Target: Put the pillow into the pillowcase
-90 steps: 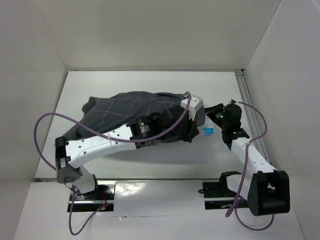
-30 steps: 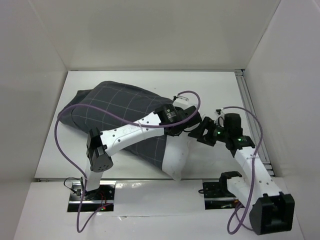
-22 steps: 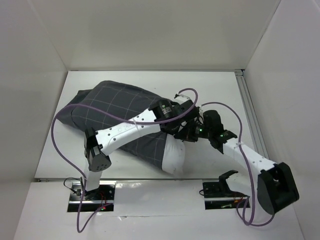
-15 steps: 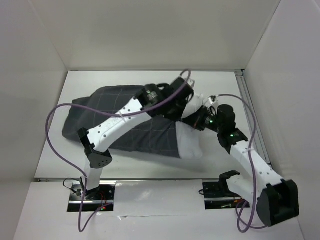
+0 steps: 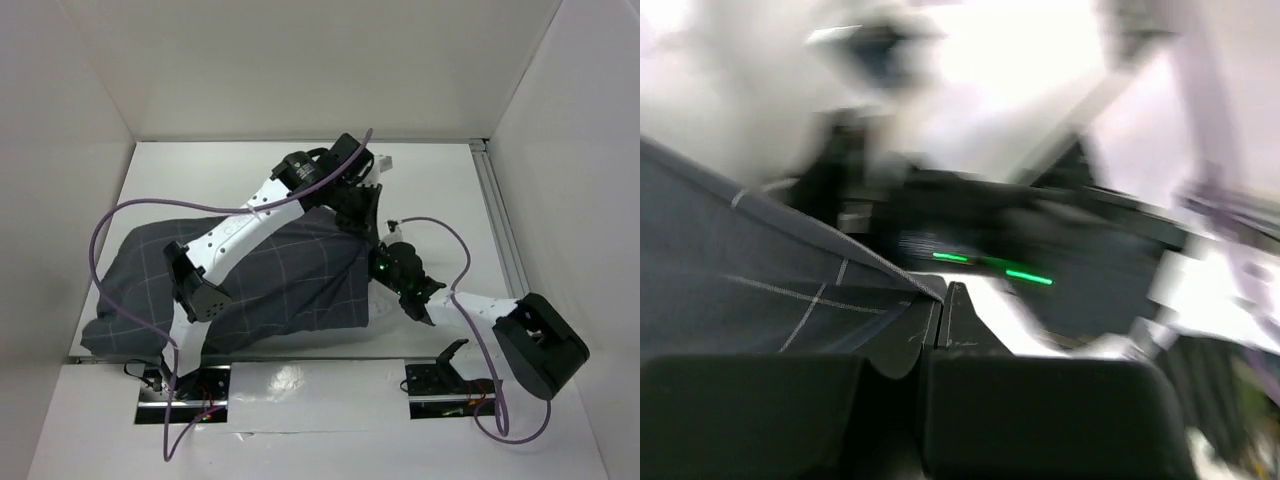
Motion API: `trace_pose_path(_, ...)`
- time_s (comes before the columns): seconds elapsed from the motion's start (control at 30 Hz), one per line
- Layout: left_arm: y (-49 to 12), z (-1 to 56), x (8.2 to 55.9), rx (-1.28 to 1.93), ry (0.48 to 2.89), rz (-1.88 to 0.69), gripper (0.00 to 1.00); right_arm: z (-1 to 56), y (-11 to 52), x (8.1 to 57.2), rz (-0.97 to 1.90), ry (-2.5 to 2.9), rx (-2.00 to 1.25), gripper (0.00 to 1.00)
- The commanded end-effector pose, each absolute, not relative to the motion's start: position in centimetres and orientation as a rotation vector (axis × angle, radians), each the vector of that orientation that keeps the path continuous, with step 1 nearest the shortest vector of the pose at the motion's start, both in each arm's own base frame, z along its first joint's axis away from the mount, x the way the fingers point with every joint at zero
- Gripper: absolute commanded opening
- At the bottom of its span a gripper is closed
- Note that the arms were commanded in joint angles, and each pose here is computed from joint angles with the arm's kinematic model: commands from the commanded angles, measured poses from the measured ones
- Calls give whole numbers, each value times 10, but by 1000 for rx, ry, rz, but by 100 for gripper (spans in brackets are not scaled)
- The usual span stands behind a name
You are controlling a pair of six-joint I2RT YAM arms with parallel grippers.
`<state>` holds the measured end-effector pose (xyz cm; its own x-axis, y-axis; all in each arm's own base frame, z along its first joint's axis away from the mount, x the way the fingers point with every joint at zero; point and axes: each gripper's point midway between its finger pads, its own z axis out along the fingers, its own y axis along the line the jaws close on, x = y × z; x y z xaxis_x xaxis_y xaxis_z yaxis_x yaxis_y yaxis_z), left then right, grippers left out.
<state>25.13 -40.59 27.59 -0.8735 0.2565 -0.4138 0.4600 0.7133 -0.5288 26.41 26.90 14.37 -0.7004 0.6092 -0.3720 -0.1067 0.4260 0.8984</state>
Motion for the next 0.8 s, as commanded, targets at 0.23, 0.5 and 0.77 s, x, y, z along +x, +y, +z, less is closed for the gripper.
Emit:
trace_pose_path(0.23, -446, 439, 227, 706, 1962, -1573, 0, 214, 225, 246, 1352, 1782, 458, 0)
trace_pose_path(0.5, -489, 453, 221, 790, 1879, -1763, 0, 176, 268, 214, 1526, 1869, 419, 0)
trace_pose_path(0.77, -491, 451, 155, 930, 1879, -1839, 0, 155, 247, 239, 1462, 1883, 517, 0)
